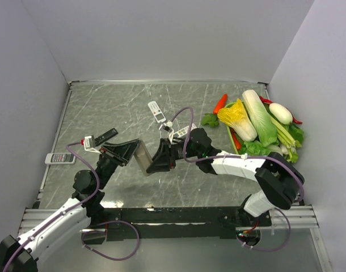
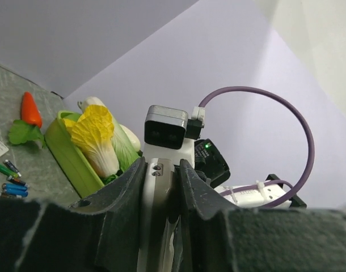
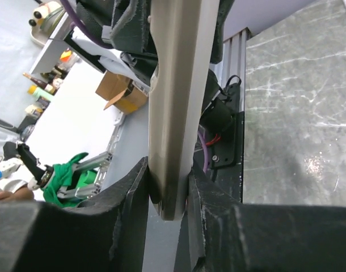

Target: Load the batteries into the remote control

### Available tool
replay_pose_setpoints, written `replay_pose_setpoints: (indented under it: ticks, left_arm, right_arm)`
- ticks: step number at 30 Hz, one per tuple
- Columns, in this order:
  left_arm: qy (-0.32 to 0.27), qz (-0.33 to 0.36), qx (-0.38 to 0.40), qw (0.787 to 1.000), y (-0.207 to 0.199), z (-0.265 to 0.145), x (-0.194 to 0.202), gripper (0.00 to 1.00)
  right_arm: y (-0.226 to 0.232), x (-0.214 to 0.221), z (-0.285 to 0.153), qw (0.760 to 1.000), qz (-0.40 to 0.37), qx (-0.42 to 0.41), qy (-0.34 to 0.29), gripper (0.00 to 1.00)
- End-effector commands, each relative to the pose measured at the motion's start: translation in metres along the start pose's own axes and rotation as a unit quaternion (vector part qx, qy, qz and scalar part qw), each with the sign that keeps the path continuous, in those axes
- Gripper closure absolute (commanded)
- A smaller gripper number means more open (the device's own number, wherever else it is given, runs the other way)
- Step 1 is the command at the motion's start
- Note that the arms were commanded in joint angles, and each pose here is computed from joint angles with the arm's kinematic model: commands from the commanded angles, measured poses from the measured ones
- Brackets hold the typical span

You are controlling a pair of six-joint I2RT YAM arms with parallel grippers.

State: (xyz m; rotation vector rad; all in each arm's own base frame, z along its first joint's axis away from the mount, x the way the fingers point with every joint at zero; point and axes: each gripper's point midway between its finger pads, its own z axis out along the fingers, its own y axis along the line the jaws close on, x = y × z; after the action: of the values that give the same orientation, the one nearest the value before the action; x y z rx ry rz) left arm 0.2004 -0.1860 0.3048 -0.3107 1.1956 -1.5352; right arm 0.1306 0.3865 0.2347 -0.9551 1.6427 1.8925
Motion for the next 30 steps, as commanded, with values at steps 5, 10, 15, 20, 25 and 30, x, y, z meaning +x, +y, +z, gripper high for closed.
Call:
replay_pose_setpoints:
  ticks: [5, 10, 15, 20, 25, 30]
  left_arm:
    - [0.036, 0.064, -0.013, 0.997, 0.007, -0.007, 0.009, 0.42]
    - [0.118, 0.106, -0.020, 0.987, 0.008, -0.005, 0.029, 0.27]
    - [0.167, 0.106, -0.008, 0.980, 0.007, -0.002, 0.045, 0.33]
    - [0.175, 0.096, 0.011, 0.980, 0.003, -0.001, 0.049, 0.53]
    - [0.155, 0.095, 0.011, 0.983, 0.000, -0.001, 0.041, 0.80]
    - [0.117, 0.094, 0.001, 0.989, -0.001, -0.001, 0.027, 0.69]
  right_arm:
    - [0.012, -0.016, -0.005, 0.999, -0.036, -0.007, 0.014, 1.00]
    - [0.017, -0.019, -0.008, 0.999, -0.046, 0.000, 0.021, 1.00]
    - [0.020, -0.021, -0.009, 0.998, -0.049, 0.006, 0.025, 1.00]
    - [0.023, -0.021, -0.009, 0.999, -0.046, 0.002, 0.025, 1.00]
    - [0.021, -0.020, -0.011, 0.998, -0.049, 0.008, 0.027, 1.00]
    - [0.021, -0.019, -0.011, 0.999, -0.046, 0.005, 0.028, 1.00]
